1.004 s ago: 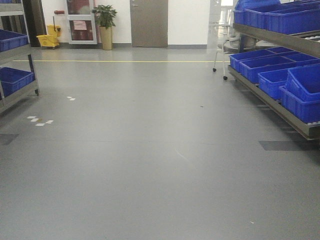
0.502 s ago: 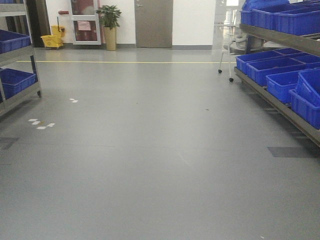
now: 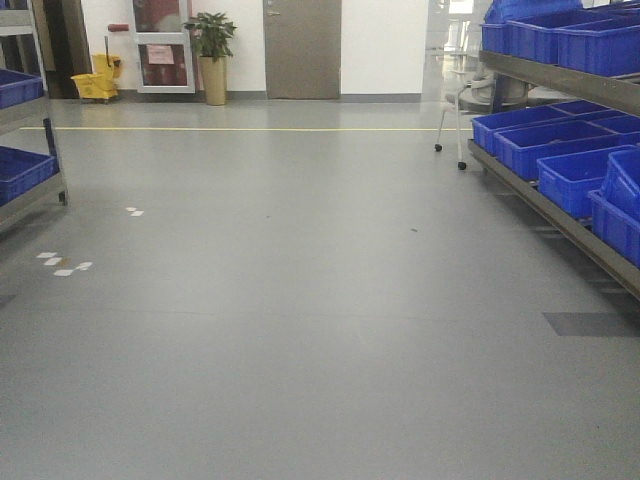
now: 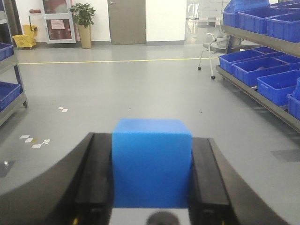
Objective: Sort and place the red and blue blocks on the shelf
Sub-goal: 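Drive along the aisle toward the shelf of blue bins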
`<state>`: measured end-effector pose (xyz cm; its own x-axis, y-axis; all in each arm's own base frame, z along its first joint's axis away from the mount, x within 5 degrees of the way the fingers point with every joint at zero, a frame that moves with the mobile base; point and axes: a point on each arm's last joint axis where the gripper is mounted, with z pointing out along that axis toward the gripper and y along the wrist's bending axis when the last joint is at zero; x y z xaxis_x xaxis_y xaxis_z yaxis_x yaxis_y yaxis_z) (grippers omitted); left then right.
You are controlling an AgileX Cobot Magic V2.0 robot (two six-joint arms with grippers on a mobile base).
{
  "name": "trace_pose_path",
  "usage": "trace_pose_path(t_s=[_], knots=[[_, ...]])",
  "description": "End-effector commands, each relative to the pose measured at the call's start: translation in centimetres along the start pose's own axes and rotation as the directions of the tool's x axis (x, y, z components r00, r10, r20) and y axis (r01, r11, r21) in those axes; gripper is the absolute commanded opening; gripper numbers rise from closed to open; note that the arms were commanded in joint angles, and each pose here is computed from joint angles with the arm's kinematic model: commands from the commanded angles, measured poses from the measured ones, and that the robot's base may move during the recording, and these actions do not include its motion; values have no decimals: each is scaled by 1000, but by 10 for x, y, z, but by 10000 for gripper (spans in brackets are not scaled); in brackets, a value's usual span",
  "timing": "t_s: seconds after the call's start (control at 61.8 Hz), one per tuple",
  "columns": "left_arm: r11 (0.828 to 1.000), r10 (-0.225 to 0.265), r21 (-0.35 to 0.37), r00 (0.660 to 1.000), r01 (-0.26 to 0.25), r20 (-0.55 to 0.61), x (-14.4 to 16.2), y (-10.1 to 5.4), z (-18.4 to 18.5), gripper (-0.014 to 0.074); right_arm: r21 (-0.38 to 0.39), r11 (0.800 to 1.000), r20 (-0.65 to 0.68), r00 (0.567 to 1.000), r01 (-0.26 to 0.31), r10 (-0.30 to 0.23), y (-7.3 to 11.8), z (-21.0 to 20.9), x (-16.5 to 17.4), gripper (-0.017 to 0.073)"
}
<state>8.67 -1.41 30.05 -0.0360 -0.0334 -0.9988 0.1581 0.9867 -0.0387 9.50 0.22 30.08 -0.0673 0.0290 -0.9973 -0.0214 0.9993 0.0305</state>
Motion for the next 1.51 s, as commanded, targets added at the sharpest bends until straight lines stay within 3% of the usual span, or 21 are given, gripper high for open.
trace_pose_path(t_s=[0.0, 1.489], knots=[[1000, -4, -11, 993, 5, 115, -19, 1, -2, 125, 9, 1000, 116, 993, 1, -2, -1, -2, -18, 48], [1000, -4, -11, 993, 5, 115, -19, 1, -2, 125, 9, 1000, 116, 993, 1, -2, -1, -2, -18, 48]])
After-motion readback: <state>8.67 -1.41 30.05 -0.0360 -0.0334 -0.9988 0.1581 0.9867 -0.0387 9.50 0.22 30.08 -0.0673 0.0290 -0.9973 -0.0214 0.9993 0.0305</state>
